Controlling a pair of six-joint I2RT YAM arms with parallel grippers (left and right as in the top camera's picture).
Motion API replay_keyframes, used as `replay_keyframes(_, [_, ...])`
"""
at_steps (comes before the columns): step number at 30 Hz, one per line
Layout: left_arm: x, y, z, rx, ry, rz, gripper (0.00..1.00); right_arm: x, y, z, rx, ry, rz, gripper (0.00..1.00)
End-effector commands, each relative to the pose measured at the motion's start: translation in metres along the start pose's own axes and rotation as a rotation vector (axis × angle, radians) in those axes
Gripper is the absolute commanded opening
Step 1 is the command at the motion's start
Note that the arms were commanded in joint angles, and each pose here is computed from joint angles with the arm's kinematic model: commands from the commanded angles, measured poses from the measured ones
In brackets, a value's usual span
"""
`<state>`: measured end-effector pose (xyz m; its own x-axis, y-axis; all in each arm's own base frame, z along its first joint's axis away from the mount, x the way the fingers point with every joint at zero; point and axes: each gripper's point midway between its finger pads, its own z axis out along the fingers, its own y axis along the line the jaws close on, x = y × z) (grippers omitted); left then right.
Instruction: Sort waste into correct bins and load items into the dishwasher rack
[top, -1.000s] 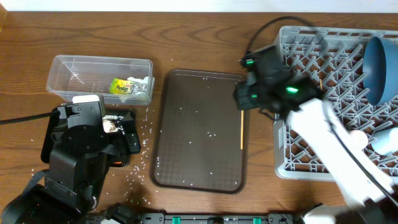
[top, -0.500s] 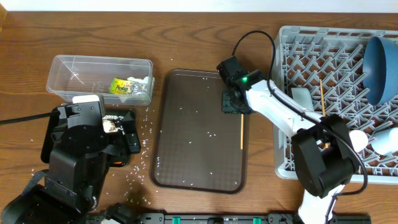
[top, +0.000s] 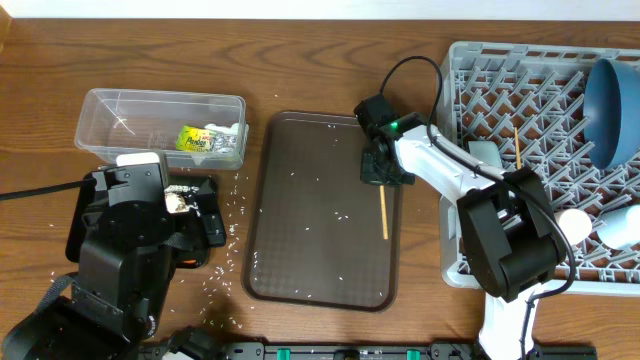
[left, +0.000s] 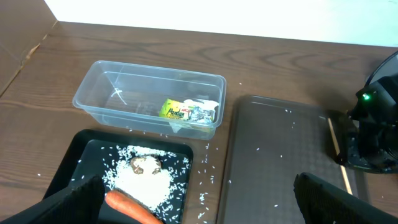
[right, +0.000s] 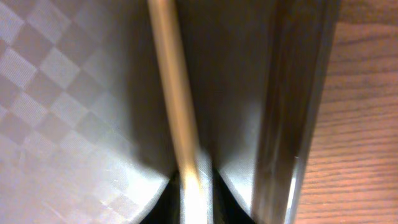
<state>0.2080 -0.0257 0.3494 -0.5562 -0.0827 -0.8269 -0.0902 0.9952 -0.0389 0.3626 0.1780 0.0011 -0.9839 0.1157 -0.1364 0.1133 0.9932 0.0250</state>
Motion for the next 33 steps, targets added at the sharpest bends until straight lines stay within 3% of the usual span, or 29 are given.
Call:
replay_keyframes(1, [-0.003, 0.003, -0.002, -0.014, -0.011, -0.01, 0.98, 0.004, 0.006, 0.007, -0.026, 0.021, -0.05, 0.01])
replay_keyframes(8, [-0.003, 0.003, -0.002, -0.013, -0.011, -0.011, 0.98, -0.01, 0.017, -0.032, -0.079, -0.04, -0.087, 0.01])
replay_keyframes(14, [-0.003, 0.003, -0.002, -0.014, -0.011, -0.01, 0.98, -0.032, 0.034, -0.145, -0.238, -0.279, -0.232, 0.01])
replay_keyframes(17, [-0.003, 0.003, -0.002, -0.013, -0.011, -0.011, 0.98, -0.032, 0.019, -0.192, -0.26, -0.369, -0.249, 0.01])
replay_keyframes(24, [-0.003, 0.003, -0.002, -0.014, -0.011, -0.01, 0.98, -0.038, -0.106, -0.239, -0.021, -0.454, -0.095, 0.01])
replay_keyframes(28, [-0.003, 0.003, -0.002, -0.014, -0.011, -0.01, 0.98, -0.044, -0.181, -0.235, 0.098, -0.416, -0.007, 0.01])
replay_keyframes(33, [-0.003, 0.003, -0.002, -0.014, -0.011, -0.01, 0.98, -0.049, -0.239, -0.216, 0.175, -0.346, 0.012, 0.01])
